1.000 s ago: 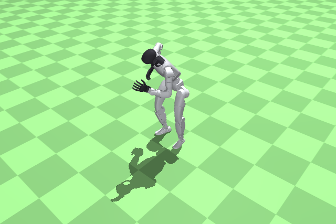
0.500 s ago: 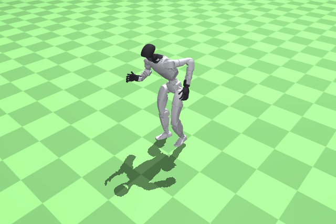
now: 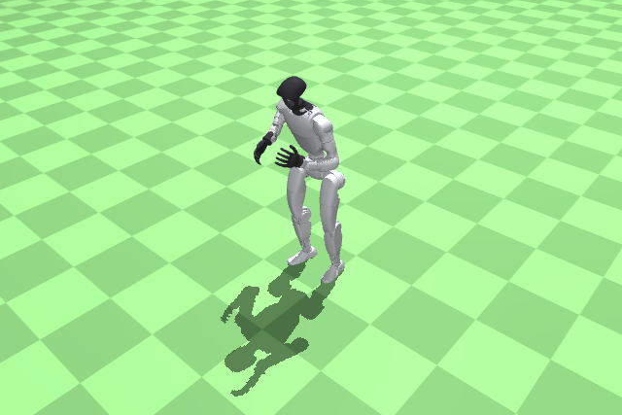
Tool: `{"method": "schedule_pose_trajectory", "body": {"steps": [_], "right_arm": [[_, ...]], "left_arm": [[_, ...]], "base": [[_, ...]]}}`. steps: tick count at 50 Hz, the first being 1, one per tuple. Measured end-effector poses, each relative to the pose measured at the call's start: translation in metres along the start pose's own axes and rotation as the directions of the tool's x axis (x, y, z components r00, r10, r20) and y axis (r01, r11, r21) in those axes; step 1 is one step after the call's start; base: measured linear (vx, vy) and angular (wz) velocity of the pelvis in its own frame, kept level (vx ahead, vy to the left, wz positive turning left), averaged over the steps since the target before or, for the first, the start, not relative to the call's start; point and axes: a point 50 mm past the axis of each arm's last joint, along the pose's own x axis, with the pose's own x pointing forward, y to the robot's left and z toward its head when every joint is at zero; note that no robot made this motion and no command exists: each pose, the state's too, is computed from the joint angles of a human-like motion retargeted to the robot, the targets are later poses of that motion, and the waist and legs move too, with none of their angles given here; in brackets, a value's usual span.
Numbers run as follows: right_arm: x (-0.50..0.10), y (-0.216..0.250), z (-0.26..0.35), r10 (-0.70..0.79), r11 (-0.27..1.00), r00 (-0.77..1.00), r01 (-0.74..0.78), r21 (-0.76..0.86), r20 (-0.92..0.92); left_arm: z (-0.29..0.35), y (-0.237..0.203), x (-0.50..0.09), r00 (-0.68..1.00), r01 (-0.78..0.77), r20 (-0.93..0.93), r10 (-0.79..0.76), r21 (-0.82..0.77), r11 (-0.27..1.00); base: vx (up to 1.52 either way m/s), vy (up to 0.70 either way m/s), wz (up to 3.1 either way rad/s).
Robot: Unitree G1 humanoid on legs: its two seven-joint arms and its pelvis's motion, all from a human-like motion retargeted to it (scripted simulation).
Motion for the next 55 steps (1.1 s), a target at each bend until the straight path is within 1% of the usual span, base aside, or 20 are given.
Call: {"method": "schedule_pose_trajectory", "body": {"steps": [2,5,8,11,14,17,20,22,27,29,31,33,35,38,40,43,47,50,53,55], "right_arm": [[0.019,0.009,0.003,-0.049,0.999,0.996,0.048,0.01,0.074],[0.05,0.007,0.026,-0.166,0.986,0.957,0.157,0.058,0.236],[0.084,-0.007,0.08,-0.245,0.968,0.842,0.24,0.072,0.48],[0.111,-0.006,0.152,-0.299,0.944,0.643,0.309,0.119,0.705],[0.105,0.004,0.205,-0.269,0.96,0.466,0.203,0.194,0.843],[0.089,0.006,0.209,-0.304,0.952,0.413,0.166,0.257,0.859],[0.077,0.005,0.17,-0.338,0.941,0.536,0.185,0.283,0.773],[0.07,0.001,0.131,-0.377,0.926,0.662,0.265,0.267,0.648],[0.037,0.005,0.049,-0.23,0.971,0.914,0.193,0.14,0.335],[0.032,0.014,0.014,-0.226,0.972,0.96,0.209,0.11,0.166],[0.025,0.025,-0.018,-0.25,0.954,0.968,0.248,0.169,-0.013],[0.014,0.03,-0.031,-0.246,0.935,0.963,0.265,0.236,-0.106],[0.006,0.024,-0.021,-0.154,0.965,0.986,0.164,0.206,-0.062],[0.0,0.01,0.003,0.039,0.996,0.999,-0.041,0.074,0.026],[-0.008,0.005,0.004,0.073,0.993,0.997,-0.072,0.098,-0.004],[-0.014,0.004,-0.007,0.069,0.986,0.994,-0.055,0.157,-0.082],[0.002,0.009,-0.017,0.105,0.992,0.991,-0.098,0.082,-0.088],[0.034,0.01,-0.003,0.056,0.995,0.998,-0.058,0.078,0.033],[0.081,0.017,0.06,0.006,0.996,0.935,-0.037,0.081,0.354],[0.097,0.023,0.119,-0.021,0.994,0.8,-0.048,0.099,0.6]], "left_arm": [[-0.021,0.012,-0.032,0.977,0.074,-0.204,-0.068,0.023,0.997],[-0.044,0.036,-0.09,0.855,0.208,-0.5,-0.137,0.09,0.974],[-0.051,0.075,-0.172,0.616,0.294,-0.787,-0.037,0.186,0.937],[-0.025,0.116,-0.24,0.345,0.292,-0.928,0.14,0.247,0.924],[0.001,0.136,-0.251,0.266,0.329,-0.947,0.183,0.267,0.906],[0.004,0.134,-0.235,0.303,0.367,-0.945,0.121,0.232,0.901],[-0.006,0.123,-0.222,0.342,0.399,-0.939,0.043,0.186,0.898],[-0.016,0.116,-0.211,0.392,0.414,-0.92,0.013,0.189,0.89],[-0.048,0.092,-0.174,0.578,0.326,-0.816,-0.006,0.224,0.919],[-0.071,0.07,-0.143,0.68,0.254,-0.733,-0.006,0.227,0.94],[-0.088,0.035,-0.097,0.787,0.213,-0.615,-0.049,0.195,0.957],[-0.081,-0.003,-0.043,0.893,0.199,-0.434,-0.12,0.141,0.97],[-0.054,-0.035,0.005,0.965,0.179,-0.206,-0.162,0.066,0.982],[-0.008,-0.06,0.043,0.995,0.094,0.053,-0.087,-0.128,0.987],[0.01,-0.064,0.045,0.993,0.065,0.114,-0.036,-0.254,0.965],[0.021,-0.054,0.03,0.989,0.103,0.137,-0.062,-0.313,0.944],[0.016,-0.042,-0.006,0.974,0.227,0.055,-0.22,-0.269,0.936],[-0.009,-0.022,-0.039,0.939,0.293,-0.143,-0.313,-0.146,0.945],[-0.046,0.03,-0.105,0.813,0.263,-0.543,-0.209,0.021,0.965],[-0.043,0.068,-0.153,0.665,0.247,-0.738,-0.112,0.077,0.966]], "base": [[0.03,-0.1,0.28],[-0.07,-0.03,0.17],[-0.16,0.03,-0.66],[-0.16,0.0,-0.52],[0.01,-0.01,-0.01],[0.1,0.02,0.39],[0.16,0.06,-0.06],[0.17,0.11,-0.52],[0.11,0.1,-0.14],[0.0,0.02,0.77],[0.0,0.02,0.87],[0.09,0.04,0.43],[0.16,0.03,-0.02],[0.16,0.0,-0.1],[0.14,-0.03,0.03],[0.11,-0.05,-0.02],[0.0,-0.02,-0.25],[-0.1,0.0,-0.11],[-0.07,0.02,-0.8],[0.03,0.0,-0.84]]}}
